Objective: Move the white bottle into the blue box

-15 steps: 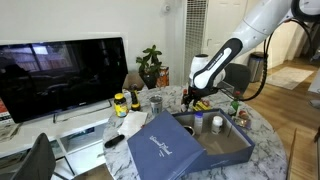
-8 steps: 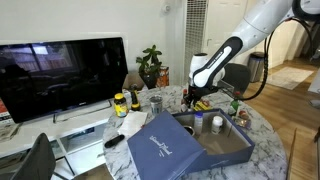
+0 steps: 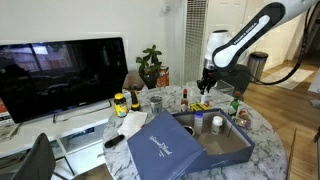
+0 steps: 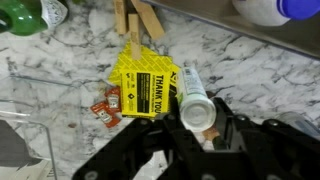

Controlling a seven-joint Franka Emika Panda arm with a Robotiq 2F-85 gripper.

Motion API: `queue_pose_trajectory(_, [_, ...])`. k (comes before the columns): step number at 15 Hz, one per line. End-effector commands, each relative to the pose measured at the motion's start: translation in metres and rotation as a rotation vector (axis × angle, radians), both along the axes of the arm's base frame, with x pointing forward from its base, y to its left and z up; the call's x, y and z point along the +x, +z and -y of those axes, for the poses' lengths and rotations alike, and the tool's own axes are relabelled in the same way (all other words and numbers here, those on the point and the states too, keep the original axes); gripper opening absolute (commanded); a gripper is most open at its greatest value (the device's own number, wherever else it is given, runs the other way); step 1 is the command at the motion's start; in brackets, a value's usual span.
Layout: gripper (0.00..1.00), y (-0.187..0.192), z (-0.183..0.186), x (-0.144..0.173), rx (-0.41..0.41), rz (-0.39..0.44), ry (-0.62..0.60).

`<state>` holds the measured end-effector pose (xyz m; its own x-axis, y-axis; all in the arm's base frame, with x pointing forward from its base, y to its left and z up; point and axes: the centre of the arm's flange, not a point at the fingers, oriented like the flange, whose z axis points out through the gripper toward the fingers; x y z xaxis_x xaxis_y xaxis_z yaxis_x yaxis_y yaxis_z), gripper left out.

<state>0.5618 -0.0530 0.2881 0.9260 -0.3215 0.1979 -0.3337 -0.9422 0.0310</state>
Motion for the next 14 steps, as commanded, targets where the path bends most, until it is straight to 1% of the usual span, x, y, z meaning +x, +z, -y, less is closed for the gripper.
queue_pose_trajectory(1, [0.13, 0.051, -0.011, -0.076, -0.013, -0.017, 0.070])
queue_pose_trajectory(4, [0.13, 0.066, -0.040, -0.123, -0.003, -0.121, 0.199])
queue_pose_trajectory(6, [0.13, 0.071, -0.062, -0.158, 0.006, -0.149, 0.273])
queue_pose_trajectory(7, [0.13, 0.070, -0.073, -0.163, 0.007, -0.159, 0.334])
queue_pose_trajectory(8, [0.13, 0.063, -0.086, -0.158, -0.001, -0.155, 0.397])
queue_pose_trajectory(9, [0.13, 0.057, -0.099, -0.152, -0.008, -0.133, 0.443])
queue_pose_trajectory(11, [0.13, 0.045, -0.123, -0.133, 0.026, -0.119, 0.542])
queue_pose_trajectory(14, [0.13, 0.011, -0.139, -0.106, 0.106, -0.174, 0.638])
